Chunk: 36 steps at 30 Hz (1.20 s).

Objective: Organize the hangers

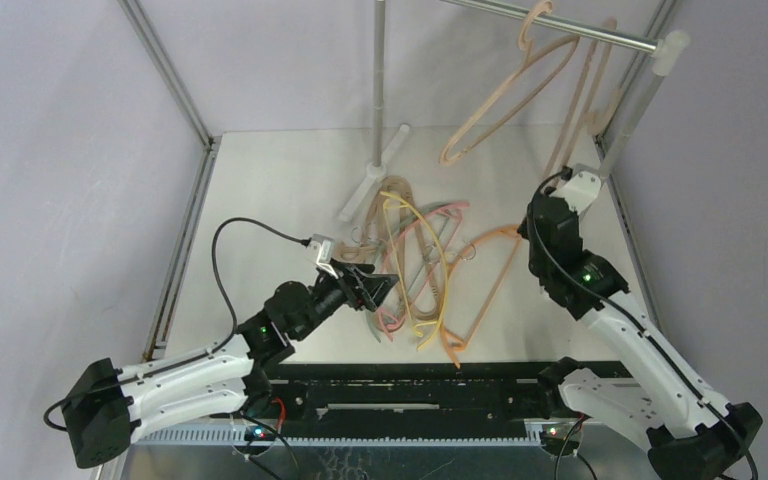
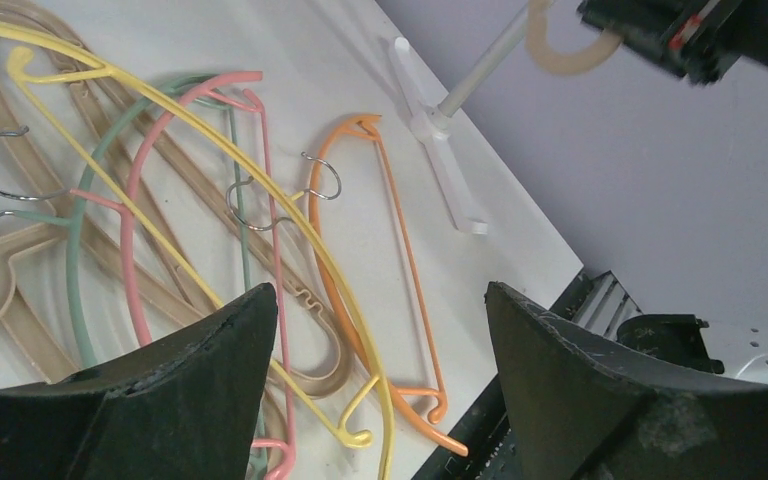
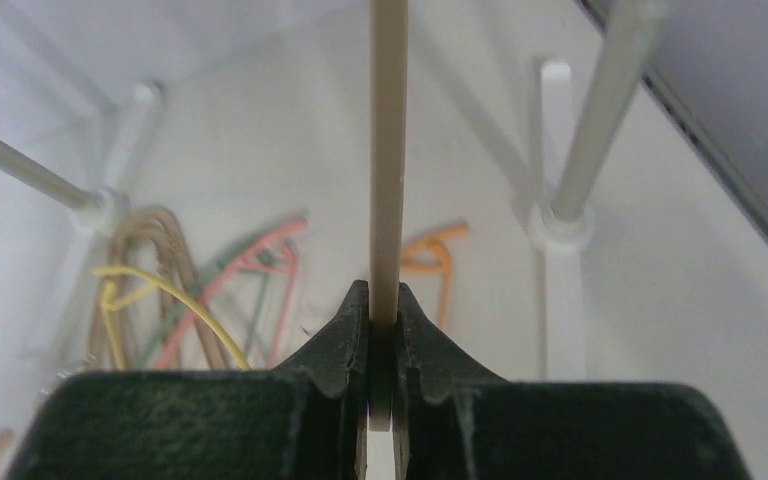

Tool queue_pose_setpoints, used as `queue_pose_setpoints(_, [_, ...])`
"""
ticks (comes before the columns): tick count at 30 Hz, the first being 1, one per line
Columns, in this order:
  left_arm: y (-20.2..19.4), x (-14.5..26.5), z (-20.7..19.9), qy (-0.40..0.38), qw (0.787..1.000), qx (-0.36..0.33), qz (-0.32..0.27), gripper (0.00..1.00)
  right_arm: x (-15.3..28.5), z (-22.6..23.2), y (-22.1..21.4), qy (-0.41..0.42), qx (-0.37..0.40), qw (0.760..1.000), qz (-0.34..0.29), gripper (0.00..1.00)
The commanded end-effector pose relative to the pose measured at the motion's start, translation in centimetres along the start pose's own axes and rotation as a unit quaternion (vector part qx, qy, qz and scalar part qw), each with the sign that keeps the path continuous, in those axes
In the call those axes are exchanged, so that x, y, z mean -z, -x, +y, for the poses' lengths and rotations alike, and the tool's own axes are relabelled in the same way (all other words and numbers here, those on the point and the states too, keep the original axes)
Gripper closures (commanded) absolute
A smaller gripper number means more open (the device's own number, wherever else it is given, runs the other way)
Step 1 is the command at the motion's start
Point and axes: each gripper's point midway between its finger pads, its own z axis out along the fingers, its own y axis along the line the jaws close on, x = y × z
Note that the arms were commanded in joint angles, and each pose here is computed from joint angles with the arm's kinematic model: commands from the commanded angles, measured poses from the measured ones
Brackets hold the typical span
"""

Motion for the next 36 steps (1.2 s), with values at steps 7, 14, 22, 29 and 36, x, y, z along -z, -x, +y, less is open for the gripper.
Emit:
queue_pose_setpoints(7, [0.5,0.2,0.7,0.016,1.000,-0.024,-0.012,0.19,-0.5,5.4,9.6,0.064,-0.022,0.994,-0.089,1.00])
queue_pose_setpoints(14, [0.3,0.2,1.1,0.024,0.999,-0.033,-0.007,0.18,-1.8,5.3,11.0,0.060,-0.024,0.993,-0.097,1.00])
queue_pose_setpoints(22, [0.7,0.4,1.1,0.027,0.999,-0.033,-0.014,0.18,-3.9,5.6,13.9,0.045,-0.006,0.994,-0.103,1.00])
queue_pose_setpoints(29, [0.7,0.9,1.5,0.032,0.999,-0.033,-0.016,0.18,-6.7,6.0,13.5,0.031,0.012,0.997,-0.073,1.00])
queue_pose_setpoints(36, [0.8,1.6,2.3,0.046,0.998,-0.036,-0.023,0.17,-9.4,5.3,11.9,0.015,0.022,0.999,-0.024,1.00])
